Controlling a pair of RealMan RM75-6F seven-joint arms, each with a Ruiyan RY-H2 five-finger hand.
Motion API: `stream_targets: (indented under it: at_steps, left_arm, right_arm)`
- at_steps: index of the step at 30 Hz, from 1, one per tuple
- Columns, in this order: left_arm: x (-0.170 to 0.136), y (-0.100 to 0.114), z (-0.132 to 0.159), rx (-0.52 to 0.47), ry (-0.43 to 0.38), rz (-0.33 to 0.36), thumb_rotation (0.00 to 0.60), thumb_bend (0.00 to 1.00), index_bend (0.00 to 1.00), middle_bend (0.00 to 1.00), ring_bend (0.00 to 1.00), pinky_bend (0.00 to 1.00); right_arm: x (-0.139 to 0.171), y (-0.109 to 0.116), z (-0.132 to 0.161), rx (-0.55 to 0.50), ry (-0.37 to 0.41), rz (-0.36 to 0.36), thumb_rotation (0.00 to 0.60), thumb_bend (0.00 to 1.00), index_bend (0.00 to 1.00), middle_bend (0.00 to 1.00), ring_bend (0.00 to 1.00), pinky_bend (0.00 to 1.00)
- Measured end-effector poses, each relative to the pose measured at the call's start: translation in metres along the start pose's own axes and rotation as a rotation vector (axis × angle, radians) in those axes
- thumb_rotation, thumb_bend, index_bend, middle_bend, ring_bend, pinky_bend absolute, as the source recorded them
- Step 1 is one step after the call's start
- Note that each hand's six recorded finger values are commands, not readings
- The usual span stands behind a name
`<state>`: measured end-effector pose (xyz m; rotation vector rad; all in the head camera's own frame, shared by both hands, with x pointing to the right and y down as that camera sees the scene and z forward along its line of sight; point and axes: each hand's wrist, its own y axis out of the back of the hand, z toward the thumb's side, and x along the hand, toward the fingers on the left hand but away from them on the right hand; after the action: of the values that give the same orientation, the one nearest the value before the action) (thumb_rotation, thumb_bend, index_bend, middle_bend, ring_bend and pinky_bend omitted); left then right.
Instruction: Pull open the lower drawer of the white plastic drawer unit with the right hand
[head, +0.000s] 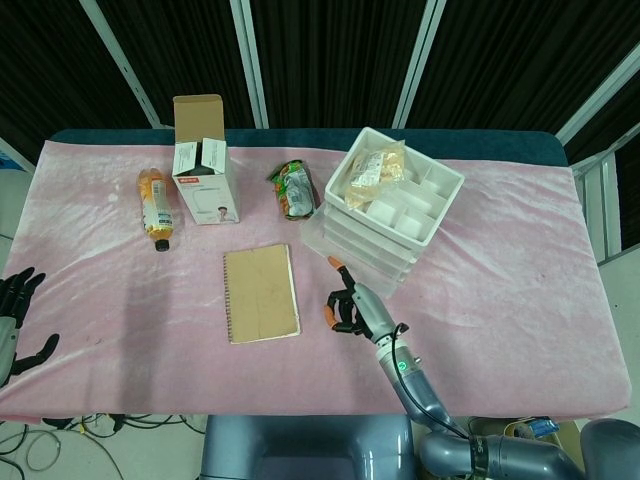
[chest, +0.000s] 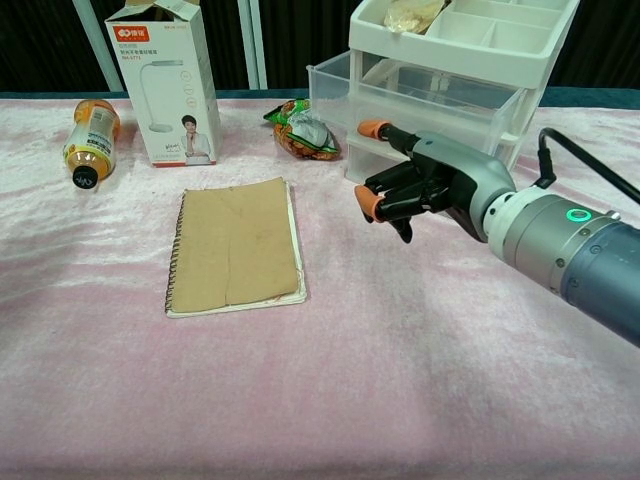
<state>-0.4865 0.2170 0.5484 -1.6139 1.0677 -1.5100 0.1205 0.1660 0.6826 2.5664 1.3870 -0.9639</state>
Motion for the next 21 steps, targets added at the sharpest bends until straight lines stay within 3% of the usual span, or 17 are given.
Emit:
stream_targets:
  at_steps: [21]
  left_arm:
    - [0.000, 0.000, 0.000, -0.005, 0.006, -0.005, 0.600, 0.31, 0.06, 0.01, 0.00, 0.01]
  right_arm:
    - [0.017, -0.017, 0.008, 0.000, 0.020, 0.029, 0.600, 0.48, 0.04, 0.68, 0.75, 0.71]
